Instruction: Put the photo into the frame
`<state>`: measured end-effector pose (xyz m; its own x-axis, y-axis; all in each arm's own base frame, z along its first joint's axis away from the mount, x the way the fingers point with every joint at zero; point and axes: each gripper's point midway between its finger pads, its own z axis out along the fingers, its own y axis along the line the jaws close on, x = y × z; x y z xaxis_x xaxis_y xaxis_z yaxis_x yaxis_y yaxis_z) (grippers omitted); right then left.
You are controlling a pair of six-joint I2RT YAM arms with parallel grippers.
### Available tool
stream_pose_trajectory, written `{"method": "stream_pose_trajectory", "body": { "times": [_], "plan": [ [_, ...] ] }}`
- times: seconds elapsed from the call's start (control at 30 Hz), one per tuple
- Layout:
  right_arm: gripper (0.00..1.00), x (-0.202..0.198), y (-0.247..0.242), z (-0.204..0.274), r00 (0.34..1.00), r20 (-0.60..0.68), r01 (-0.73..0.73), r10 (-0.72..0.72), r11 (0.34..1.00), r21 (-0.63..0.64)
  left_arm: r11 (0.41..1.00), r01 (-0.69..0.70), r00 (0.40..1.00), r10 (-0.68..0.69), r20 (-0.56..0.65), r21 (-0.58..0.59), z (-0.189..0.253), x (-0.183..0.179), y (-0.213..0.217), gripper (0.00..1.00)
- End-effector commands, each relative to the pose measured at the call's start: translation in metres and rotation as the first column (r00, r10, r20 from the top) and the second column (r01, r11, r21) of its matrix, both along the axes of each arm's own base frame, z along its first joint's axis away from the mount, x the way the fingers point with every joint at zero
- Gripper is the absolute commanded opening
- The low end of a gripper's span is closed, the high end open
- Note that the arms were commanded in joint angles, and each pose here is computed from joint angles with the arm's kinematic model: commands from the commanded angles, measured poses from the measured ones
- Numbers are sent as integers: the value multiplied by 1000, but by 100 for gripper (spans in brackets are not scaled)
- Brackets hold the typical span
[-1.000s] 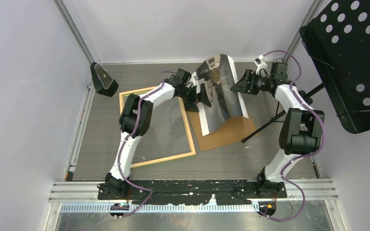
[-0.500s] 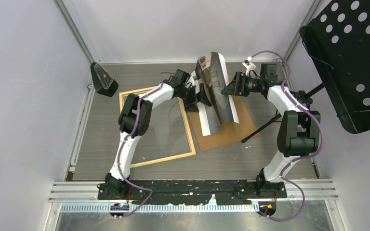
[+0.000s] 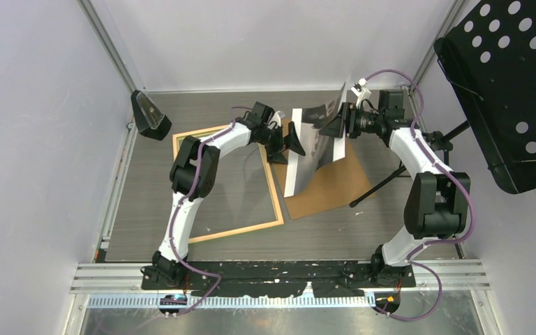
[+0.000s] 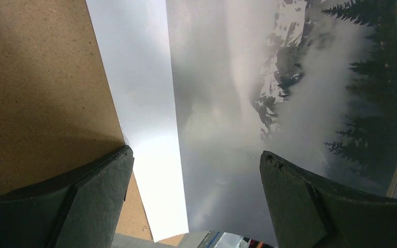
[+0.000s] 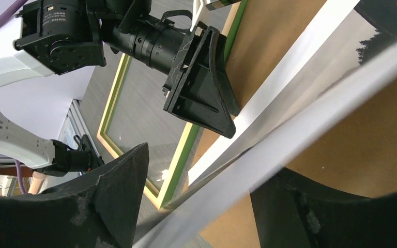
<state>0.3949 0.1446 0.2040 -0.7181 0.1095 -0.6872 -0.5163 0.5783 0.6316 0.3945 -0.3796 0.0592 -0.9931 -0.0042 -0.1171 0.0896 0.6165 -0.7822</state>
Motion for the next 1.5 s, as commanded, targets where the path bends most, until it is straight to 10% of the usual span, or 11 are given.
{"method": "stream_pose_trajectory", "body": {
  "times": [0.0,0.93,1.47],
  "plan": [
    [72,0,0,10,999,47,8,-7,1000,-18,1000,3,1000,-2,-21,26,-1,-10,5,98],
    [8,21,-65,-22,961,47,268,-271,882,-387,999,8,998,-11,68,39,32,-2,8,98],
    [19,14,-49,6,974,111,227,-199,893,-388,1000,-25,985,21,169,19,75,13,31,99]
  ]
}}
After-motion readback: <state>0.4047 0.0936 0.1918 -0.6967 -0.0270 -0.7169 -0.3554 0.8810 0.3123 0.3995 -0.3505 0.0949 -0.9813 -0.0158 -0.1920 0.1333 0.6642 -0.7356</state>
